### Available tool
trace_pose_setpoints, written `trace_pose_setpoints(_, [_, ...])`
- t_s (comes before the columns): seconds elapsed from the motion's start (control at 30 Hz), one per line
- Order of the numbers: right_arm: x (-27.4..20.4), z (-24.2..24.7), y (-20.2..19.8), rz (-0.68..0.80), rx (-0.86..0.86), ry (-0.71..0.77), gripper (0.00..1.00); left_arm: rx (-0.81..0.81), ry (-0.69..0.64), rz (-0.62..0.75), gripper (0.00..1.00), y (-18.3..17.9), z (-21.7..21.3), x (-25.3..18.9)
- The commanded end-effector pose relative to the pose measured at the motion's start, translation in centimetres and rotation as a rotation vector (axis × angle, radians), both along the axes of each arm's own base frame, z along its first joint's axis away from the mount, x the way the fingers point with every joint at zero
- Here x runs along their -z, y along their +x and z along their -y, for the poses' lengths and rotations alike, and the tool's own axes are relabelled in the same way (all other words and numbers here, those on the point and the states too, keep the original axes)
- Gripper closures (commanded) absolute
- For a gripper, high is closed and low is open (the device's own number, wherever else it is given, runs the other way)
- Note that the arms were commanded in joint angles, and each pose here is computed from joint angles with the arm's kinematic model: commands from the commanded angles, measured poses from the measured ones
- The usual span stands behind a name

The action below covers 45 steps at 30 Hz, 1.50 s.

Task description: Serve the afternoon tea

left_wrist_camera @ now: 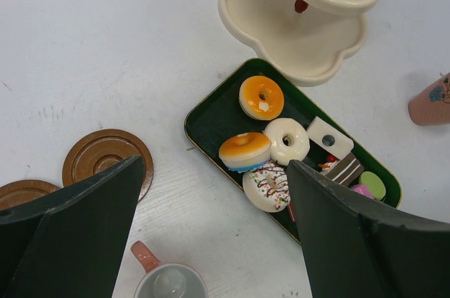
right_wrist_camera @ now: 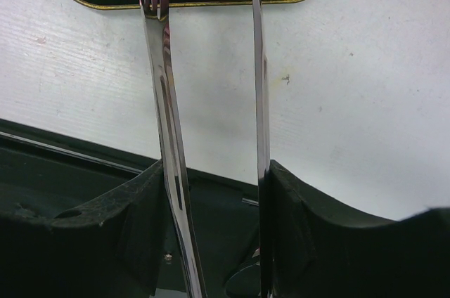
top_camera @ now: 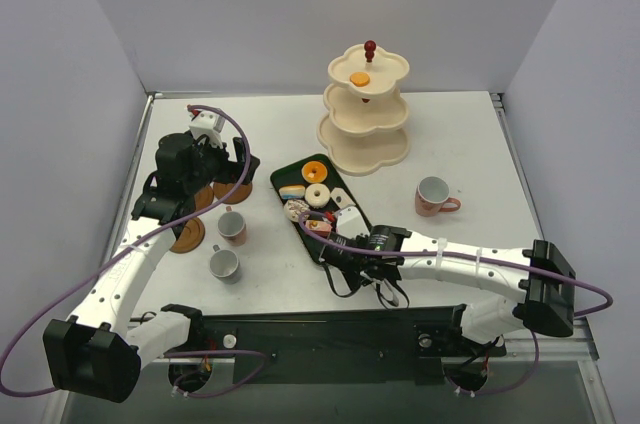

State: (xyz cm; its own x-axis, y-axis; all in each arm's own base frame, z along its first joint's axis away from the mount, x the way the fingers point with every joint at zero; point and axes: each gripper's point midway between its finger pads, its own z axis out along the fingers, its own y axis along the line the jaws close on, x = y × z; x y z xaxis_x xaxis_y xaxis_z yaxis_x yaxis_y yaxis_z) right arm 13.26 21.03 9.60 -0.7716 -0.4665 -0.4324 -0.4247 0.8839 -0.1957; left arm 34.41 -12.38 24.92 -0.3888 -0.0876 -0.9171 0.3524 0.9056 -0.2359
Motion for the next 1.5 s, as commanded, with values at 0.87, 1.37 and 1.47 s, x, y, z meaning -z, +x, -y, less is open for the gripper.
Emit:
trace_pose_setpoints(0.87, [-0.1, 1.8, 0.0, 0.027, 0.047, -0.093, 0.58, 0.005, -0.023, 0.051, 0.06, 0.4, 0.2, -2.2])
trace_pose_setpoints(1.37, [-4.8, 0.9, 2.1, 0.123, 0.025, 0.044, 0.85, 0.009, -0.028, 0.057, 0.06, 0.2, 0.3, -2.4])
trace_pose_setpoints(1.47, [-6.8, 1.3, 3.0, 0.156, 0.024, 0.091, 0.85, 0.009, -0.029, 0.061, 0.06, 0.2, 0.3, -2.5])
